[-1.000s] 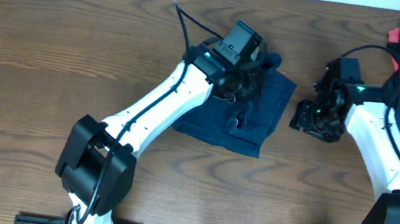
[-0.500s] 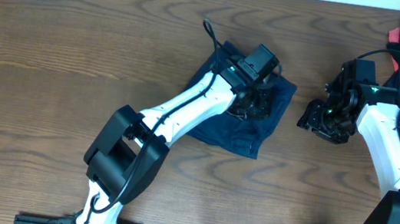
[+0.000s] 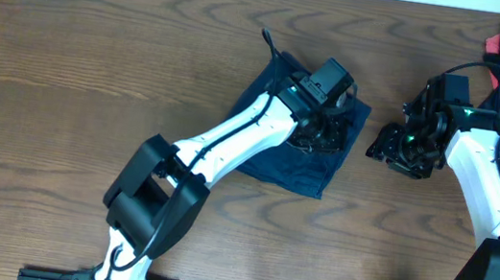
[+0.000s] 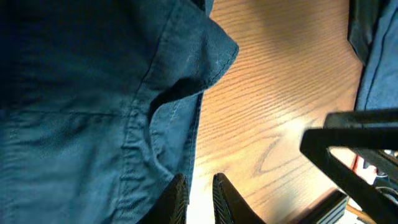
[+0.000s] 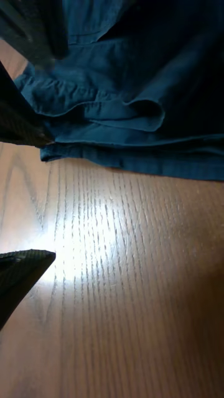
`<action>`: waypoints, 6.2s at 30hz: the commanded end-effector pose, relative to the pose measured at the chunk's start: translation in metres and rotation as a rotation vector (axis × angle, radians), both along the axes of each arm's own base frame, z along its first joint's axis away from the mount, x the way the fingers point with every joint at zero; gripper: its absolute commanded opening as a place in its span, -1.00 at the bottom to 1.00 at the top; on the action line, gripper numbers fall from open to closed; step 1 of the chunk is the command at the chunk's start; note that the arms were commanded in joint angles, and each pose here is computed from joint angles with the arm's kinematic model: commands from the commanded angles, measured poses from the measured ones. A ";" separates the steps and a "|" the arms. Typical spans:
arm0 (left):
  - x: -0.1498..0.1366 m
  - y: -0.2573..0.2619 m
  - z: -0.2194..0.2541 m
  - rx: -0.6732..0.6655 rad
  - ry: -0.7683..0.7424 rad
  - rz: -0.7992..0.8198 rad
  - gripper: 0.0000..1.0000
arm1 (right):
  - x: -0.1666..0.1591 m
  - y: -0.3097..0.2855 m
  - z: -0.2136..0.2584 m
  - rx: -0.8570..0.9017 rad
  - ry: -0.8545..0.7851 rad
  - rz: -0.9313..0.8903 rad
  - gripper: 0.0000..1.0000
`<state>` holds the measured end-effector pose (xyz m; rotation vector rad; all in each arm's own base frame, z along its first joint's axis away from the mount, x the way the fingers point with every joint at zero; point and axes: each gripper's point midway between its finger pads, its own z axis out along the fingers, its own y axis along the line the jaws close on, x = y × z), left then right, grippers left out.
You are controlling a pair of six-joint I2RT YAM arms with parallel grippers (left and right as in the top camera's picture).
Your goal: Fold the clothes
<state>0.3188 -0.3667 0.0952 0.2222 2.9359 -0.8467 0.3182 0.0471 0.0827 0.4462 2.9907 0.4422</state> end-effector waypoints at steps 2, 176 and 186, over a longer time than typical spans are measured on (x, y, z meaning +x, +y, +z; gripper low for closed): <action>0.026 0.036 0.065 -0.052 -0.126 0.051 -0.50 | 0.002 0.004 -0.003 0.031 -0.006 0.016 0.04; 0.058 0.075 -0.064 0.098 -0.437 -0.207 -0.88 | -0.078 0.037 0.329 -0.059 -0.638 0.175 -0.12; 0.068 0.084 -0.089 0.136 -0.418 -0.169 -0.88 | -0.079 0.037 0.327 -0.061 -0.629 0.178 -0.13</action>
